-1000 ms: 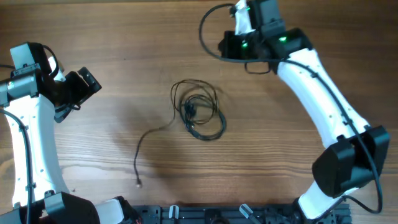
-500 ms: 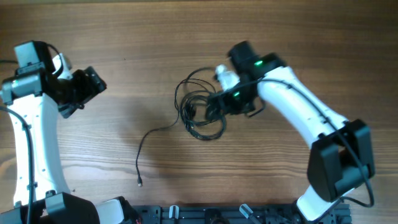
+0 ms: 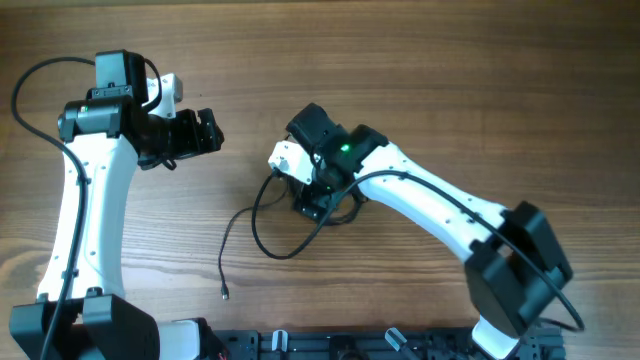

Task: Untangle cables

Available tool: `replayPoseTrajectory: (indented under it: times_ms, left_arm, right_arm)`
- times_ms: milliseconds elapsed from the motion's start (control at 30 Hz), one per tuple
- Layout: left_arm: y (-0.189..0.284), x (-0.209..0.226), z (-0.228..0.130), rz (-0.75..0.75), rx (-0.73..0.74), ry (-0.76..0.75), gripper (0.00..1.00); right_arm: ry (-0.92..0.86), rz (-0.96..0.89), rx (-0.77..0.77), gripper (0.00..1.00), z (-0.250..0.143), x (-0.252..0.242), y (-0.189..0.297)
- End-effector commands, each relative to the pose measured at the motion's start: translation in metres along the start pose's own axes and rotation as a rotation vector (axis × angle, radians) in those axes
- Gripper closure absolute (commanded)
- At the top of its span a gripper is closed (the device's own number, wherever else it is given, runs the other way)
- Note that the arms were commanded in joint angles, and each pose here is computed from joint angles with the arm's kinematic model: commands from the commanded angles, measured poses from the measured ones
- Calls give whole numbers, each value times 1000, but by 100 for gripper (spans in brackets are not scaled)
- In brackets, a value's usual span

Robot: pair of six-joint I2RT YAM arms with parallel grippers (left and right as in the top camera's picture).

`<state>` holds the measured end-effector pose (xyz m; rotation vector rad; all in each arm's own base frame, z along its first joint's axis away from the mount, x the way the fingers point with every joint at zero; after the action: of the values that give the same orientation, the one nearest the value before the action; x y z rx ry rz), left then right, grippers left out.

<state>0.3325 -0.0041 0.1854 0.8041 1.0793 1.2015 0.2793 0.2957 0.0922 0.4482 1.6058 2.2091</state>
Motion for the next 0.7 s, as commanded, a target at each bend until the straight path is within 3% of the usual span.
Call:
replayPoseTrajectory:
  times_ms: [0, 67, 133, 167, 300, 433, 500, 600, 667]
  left_arm:
    - [-2, -2, 1, -13, 0, -24, 3]
    - [-2, -2, 2, -13, 0, -25, 2]
    - [-2, -2, 1, -13, 0, -24, 1]
    - [-2, -2, 1, -12, 1, -24, 1]
    - [-2, -2, 1, -13, 2, -24, 1]
    - [-2, -2, -3, -14, 20, -20, 1]
    - [-2, -3, -3, -19, 20, -19, 1]
    - [-2, -5, -4, -33, 24, -18, 1]
    - [-2, -8, -4, -56, 25, -17, 1]
  right_arm:
    - [-42, 18, 133, 7, -23, -2, -45]
    - [-56, 29, 165, 19, -29, -1, -56]
    - [-99, 10, 171, 65, -30, -4, -57]
    - [-154, -30, 182, 94, -31, -9, -54]
    - [-307, -61, 183, 96, -11, -9, 6]
    - [-285, -124, -27, 96, 39, -19, 95]
    - [-288, -261, -150, 95, 56, -38, 137]
    - [-345, -606, -326, 96, 67, -83, 209]
    - [-426, -782, -520, 96, 76, -104, 268]
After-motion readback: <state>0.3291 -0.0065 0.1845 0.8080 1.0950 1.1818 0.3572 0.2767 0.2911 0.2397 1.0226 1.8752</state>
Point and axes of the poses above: each gripper's point midway between its finger pads, its own y axis back along the fingers, its own x axis along the line the jaws close on, z = x × y, the point moved 2 cm from there along y, back along the fingers, and after that the axes turned 9 degrees about -y, right-handed, at the moved point
